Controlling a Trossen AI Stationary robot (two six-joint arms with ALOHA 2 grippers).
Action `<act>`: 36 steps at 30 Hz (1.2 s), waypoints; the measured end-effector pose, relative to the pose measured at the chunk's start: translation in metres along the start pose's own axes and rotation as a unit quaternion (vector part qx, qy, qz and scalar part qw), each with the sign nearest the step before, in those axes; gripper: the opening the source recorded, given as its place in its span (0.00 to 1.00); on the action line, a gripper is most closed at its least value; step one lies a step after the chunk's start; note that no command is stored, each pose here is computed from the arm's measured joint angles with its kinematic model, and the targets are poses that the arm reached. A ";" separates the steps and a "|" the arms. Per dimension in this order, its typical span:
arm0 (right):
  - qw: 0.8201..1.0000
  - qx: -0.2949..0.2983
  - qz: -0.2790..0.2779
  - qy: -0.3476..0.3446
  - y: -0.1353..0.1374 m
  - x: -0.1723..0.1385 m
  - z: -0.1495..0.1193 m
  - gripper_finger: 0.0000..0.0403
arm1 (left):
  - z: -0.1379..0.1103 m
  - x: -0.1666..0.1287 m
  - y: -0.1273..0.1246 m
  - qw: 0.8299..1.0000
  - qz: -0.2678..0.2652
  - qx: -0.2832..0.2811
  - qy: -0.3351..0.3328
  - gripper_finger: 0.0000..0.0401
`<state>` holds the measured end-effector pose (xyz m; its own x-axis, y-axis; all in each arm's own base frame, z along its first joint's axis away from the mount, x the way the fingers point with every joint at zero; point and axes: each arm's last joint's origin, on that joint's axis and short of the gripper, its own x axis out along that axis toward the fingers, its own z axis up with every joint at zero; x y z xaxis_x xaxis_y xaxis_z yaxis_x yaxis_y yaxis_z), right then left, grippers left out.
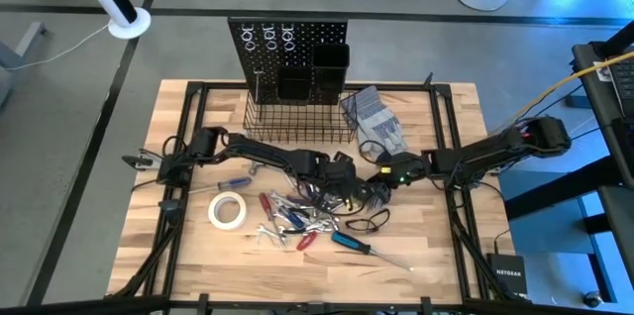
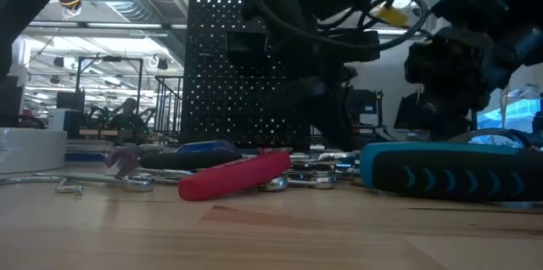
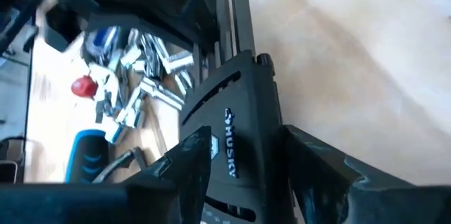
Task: Hang tools onto peg board
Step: Put the allen keys into the wire basket on the peg board
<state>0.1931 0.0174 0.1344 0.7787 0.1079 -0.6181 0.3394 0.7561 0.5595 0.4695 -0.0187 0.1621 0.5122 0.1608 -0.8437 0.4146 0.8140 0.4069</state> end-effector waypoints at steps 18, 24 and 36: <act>0.994 -0.007 0.091 -0.057 0.017 -0.045 0.013 0.44 | 0.024 -0.054 -0.013 0.992 0.122 0.000 0.016 0.01; 0.992 -0.021 0.099 -0.075 0.019 -0.048 0.015 0.54 | 0.028 -0.065 -0.016 0.987 0.158 -0.010 0.023 0.01; 0.993 0.006 0.060 -0.101 0.012 -0.047 0.018 0.67 | 0.034 -0.073 -0.022 0.981 0.194 0.000 0.024 0.01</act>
<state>0.1699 0.0100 0.1804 0.9035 0.0637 -0.4239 0.2432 0.7380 0.6294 0.4484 -0.0672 0.2270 0.5951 0.4842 -0.6414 0.1962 0.6864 0.7002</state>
